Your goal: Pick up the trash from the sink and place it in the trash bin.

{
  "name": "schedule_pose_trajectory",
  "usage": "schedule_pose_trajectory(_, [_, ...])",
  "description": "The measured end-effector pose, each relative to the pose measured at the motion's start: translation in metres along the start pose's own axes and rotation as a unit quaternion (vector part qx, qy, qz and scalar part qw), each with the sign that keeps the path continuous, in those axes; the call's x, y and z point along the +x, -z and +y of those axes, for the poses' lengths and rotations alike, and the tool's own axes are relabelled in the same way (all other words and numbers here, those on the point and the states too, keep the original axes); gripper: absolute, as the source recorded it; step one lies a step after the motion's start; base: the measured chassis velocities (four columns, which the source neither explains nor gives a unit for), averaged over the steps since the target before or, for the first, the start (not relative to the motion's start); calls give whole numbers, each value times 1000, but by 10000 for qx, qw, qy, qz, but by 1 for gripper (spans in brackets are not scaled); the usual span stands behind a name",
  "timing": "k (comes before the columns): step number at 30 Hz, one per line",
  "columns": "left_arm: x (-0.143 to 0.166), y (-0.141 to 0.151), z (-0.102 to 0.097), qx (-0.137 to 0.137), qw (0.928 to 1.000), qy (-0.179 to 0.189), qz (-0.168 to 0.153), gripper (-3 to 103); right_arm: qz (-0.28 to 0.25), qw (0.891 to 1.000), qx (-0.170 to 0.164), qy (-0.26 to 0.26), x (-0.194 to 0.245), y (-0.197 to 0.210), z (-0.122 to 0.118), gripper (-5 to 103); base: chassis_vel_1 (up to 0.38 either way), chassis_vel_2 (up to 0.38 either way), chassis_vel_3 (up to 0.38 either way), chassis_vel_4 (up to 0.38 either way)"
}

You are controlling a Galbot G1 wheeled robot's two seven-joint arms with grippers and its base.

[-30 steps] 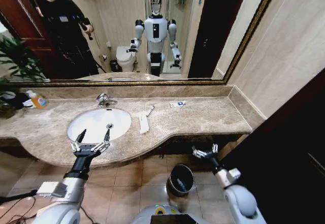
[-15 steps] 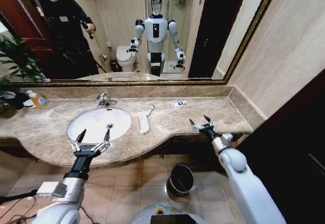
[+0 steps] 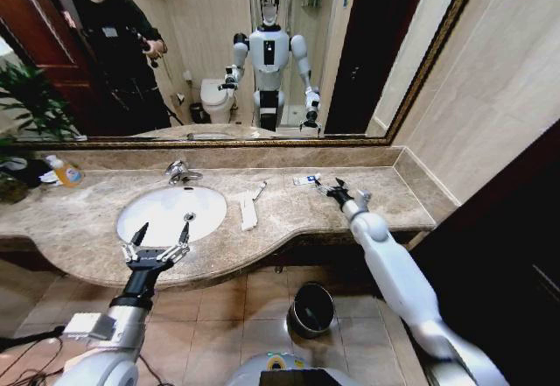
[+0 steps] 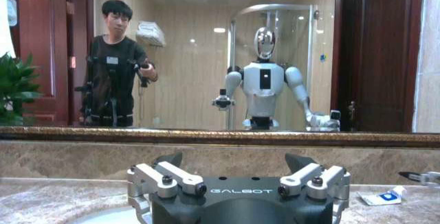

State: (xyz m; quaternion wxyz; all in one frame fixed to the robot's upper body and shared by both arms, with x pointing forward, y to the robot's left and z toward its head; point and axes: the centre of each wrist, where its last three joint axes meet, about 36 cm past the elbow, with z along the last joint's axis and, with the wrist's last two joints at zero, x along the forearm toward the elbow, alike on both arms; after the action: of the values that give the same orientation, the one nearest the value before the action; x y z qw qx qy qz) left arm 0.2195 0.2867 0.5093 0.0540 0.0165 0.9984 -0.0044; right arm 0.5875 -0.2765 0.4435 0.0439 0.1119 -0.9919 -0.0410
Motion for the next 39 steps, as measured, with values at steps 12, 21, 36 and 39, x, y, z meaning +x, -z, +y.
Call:
schedule_pose_trajectory(12, [0, 0, 0, 0, 10000, 1, 0, 100, 296, 9982, 221, -478, -35, -21, -15, 100, 0, 0, 0, 0])
schedule_pose_trajectory(21, [0, 0, 0, 0, 10000, 0, 0, 100, 337, 9970, 144, -686, -37, -31, -31, 100, 0, 0, 0, 0])
schedule_pose_trajectory(36, [0, 0, 0, 0, 10000, 0, 0, 100, 242, 9995, 63, -194, -61, -34, 4, 100, 0, 0, 0, 0])
schedule_pose_trajectory(39, [0, 0, 0, 0, 10000, 0, 0, 100, 256, 9995, 68, -188, -67, -36, 10, 100, 0, 0, 0, 0])
